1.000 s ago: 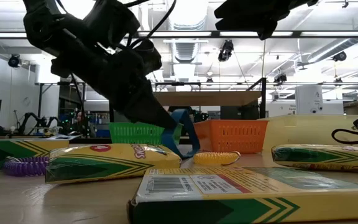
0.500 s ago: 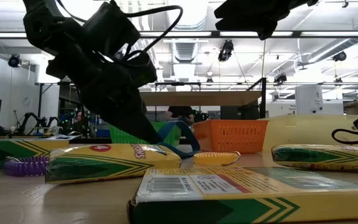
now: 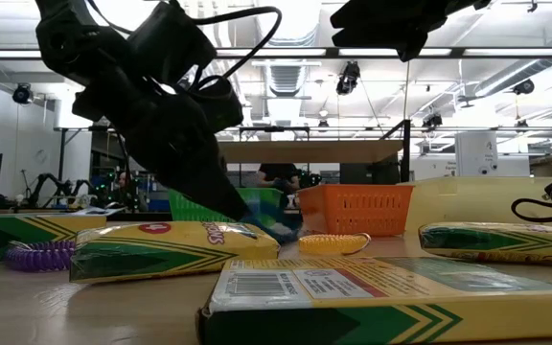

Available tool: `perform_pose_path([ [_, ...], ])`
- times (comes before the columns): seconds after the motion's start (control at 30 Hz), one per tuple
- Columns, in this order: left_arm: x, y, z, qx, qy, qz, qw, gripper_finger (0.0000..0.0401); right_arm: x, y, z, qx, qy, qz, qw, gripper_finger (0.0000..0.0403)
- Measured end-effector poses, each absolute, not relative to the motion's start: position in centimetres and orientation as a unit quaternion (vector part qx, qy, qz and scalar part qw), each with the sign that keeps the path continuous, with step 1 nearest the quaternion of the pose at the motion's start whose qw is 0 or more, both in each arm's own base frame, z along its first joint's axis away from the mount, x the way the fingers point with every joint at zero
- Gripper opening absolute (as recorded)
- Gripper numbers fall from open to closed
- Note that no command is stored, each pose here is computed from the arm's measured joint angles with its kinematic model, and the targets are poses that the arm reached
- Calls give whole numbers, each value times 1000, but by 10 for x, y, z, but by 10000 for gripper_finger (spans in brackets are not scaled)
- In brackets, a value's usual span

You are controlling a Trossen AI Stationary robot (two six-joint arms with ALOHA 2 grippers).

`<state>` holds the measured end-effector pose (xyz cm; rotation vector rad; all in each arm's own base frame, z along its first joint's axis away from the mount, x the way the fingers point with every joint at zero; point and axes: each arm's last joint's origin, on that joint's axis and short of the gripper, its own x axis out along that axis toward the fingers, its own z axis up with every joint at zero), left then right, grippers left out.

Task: Pick & Place Office Desk Supplies
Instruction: Put the left blue rubber band into the yellow bin

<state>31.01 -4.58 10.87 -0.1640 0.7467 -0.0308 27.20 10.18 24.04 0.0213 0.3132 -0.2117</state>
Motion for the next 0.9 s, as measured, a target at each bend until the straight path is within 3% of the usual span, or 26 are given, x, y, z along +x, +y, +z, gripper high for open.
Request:
perform_pose_path([
  [0.2,310,-46,109,-79,364,-17,928,173,272,102,240,11,156,-105,982,183],
  [0.37,310,-46,109,-79,364,-17,928,211,272,102,240,11,156,-105,982,183],
  [0.63,309,-46,110,-77,371,-16,925,225,272,102,240,11,156,-105,982,183],
  [0.9,305,-45,139,-65,333,-27,940,224,272,102,240,11,156,-105,982,183],
])
